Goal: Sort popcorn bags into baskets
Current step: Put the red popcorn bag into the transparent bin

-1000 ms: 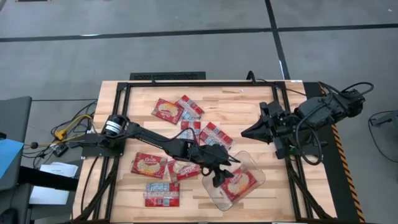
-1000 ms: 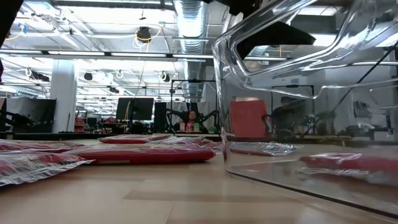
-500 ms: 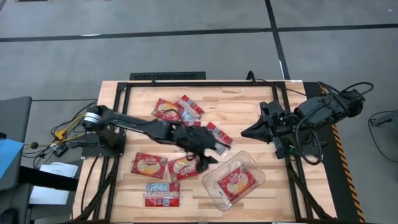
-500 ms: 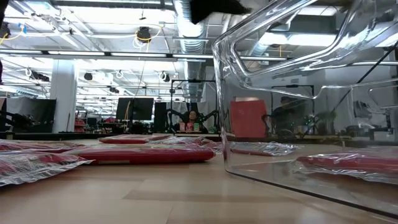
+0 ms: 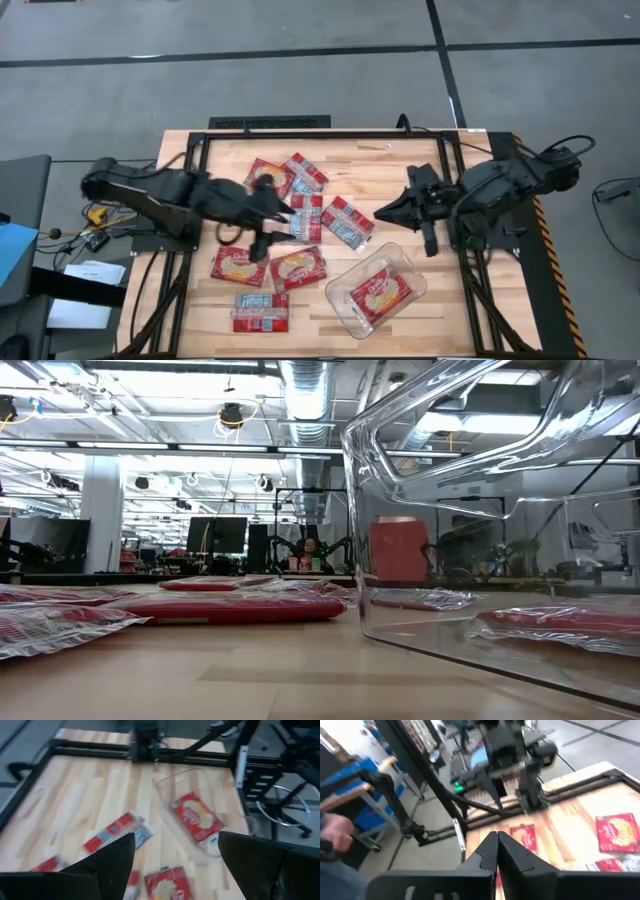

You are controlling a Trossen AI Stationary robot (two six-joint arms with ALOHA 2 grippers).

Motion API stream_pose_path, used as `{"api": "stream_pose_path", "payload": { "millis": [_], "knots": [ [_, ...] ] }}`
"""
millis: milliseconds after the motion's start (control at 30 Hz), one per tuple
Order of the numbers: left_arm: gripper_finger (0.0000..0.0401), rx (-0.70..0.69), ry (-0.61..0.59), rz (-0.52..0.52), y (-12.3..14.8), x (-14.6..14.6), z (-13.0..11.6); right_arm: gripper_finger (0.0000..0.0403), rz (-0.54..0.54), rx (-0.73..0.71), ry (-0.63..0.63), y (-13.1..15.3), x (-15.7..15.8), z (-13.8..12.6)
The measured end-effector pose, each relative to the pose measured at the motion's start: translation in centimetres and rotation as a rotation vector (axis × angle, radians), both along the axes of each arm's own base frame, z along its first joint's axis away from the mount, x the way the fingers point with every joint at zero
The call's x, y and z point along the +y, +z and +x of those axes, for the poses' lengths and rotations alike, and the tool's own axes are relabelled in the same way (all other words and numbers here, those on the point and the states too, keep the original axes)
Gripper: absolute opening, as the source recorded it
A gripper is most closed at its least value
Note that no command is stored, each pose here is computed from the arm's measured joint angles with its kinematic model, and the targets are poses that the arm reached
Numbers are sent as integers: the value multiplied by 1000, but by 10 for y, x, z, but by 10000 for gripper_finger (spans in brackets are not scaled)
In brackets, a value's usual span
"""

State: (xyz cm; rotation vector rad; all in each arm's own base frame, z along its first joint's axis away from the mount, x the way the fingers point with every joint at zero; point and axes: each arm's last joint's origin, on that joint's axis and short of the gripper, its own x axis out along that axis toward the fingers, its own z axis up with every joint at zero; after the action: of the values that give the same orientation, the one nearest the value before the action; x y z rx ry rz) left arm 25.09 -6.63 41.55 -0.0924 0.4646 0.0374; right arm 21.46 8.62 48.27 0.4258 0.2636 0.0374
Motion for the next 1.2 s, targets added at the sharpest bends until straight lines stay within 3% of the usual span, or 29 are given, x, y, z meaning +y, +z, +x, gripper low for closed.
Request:
{"api": "stream_pose_path", "payload": {
  "millis": [133,267,500,600,733,900,1200],
  "knots": [
    [275,-6,46,-60,-26,4,-31,48,-11,25,-24,-7,0,13],
    [275,-72,83,-200,-69,8,-53,74,-31,57,-54,-14,-3,28],
    [274,-98,160,-430,-153,13,-73,142,-52,91,-139,-25,-20,52],
    [274,-68,185,-473,-177,14,-77,172,-88,97,-166,-31,-27,64],
    [274,-29,221,-459,-193,15,-79,202,-128,102,-200,-38,-37,82],
    [274,-49,282,-405,-194,18,-78,219,-172,150,-234,-52,-50,100],
    [274,-13,380,-352,-200,31,-78,222,-229,162,-306,-52,-89,103]
  ]
}}
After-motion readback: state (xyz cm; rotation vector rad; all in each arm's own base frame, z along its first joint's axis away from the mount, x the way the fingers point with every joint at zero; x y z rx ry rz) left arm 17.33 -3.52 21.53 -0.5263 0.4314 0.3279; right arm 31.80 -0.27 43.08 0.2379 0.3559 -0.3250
